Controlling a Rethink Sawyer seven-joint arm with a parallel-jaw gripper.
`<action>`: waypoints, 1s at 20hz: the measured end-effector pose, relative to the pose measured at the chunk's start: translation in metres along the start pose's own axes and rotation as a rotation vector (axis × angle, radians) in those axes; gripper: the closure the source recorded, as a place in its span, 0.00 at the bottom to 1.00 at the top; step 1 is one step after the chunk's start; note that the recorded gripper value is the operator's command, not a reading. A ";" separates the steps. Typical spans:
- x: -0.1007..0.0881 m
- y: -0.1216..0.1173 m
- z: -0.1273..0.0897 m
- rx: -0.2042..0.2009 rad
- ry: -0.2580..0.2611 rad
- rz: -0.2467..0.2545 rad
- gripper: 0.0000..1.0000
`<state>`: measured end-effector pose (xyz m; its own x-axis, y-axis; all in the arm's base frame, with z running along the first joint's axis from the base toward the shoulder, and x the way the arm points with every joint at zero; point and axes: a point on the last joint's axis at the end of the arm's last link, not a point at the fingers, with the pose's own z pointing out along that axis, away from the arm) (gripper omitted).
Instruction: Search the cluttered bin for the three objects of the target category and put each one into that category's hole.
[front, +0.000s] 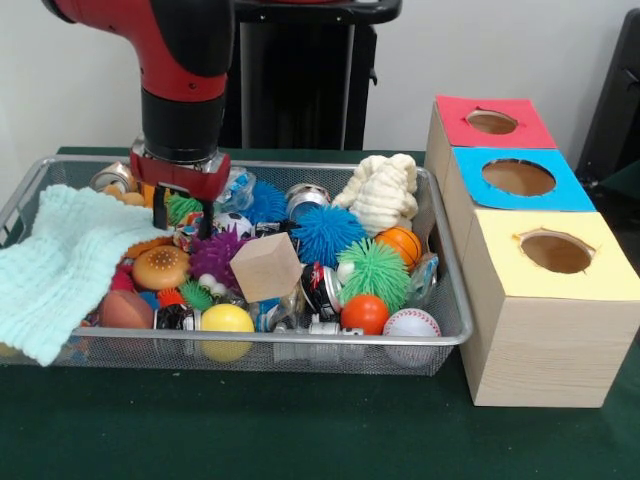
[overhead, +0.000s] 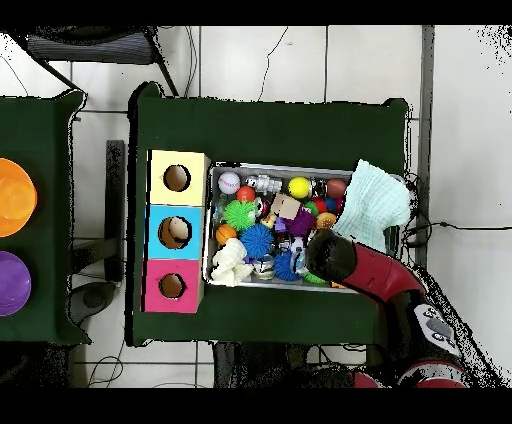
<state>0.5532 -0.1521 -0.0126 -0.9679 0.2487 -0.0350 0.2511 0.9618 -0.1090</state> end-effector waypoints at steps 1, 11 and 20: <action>0.000 0.000 0.001 -0.003 0.001 0.001 0.00; 0.003 -0.002 0.010 -0.039 0.005 0.027 1.00; 0.008 0.005 0.002 -0.042 0.010 0.017 1.00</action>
<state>0.5469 -0.1457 -0.0154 -0.9635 0.2663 -0.0268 0.2675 0.9612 -0.0668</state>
